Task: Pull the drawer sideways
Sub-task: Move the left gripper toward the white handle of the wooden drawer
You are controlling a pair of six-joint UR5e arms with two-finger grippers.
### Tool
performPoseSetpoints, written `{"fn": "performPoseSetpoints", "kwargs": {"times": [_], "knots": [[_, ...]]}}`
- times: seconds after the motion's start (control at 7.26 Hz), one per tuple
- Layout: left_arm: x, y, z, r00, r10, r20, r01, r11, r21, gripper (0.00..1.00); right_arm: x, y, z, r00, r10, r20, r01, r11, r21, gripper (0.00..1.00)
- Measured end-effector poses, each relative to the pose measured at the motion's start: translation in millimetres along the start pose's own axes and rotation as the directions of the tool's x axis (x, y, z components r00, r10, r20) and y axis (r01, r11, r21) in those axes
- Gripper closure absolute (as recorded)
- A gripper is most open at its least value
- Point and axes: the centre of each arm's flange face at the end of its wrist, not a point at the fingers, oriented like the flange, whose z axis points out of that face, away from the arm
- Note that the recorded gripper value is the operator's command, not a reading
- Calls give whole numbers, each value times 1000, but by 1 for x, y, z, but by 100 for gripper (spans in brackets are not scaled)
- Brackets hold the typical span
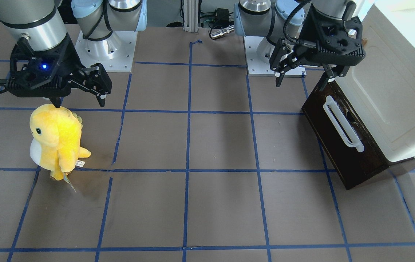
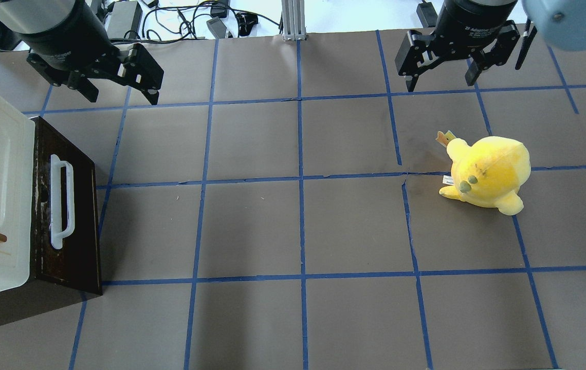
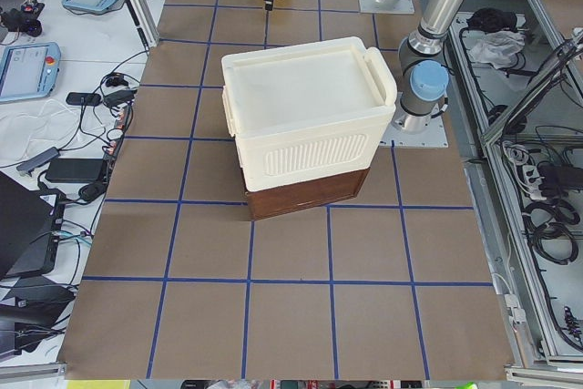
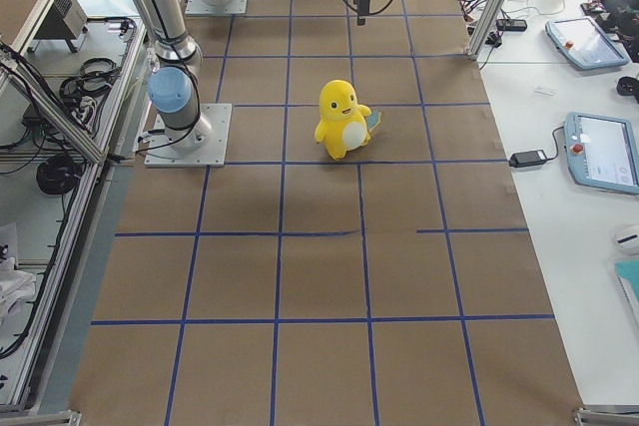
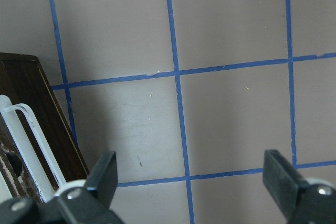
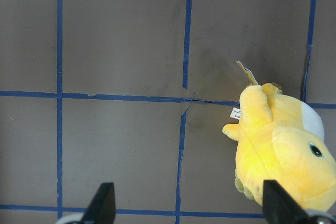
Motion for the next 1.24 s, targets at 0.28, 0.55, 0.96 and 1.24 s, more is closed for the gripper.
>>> {"fn": "performPoseSetpoints", "kwargs": {"times": [0.28, 0.55, 0.96, 1.24], "knots": [[-1, 1, -1, 1000, -1, 5, 1, 1000, 3, 0, 0, 0, 0, 1000, -1, 0, 1, 1000, 0, 0], [-1, 1, -1, 1000, -1, 8, 1, 1000, 3, 0, 0, 0, 0, 1000, 0, 0, 0, 1000, 0, 0], [1, 2, 1, 1000, -1, 8, 1, 1000, -2, 0, 0, 0, 0, 1000, 0, 0, 0, 1000, 0, 0], [2, 2, 11, 999, -30, 9, 31, 999, -19, 1, 0, 0, 0, 1000, 0, 0, 0, 1000, 0, 0]]}}
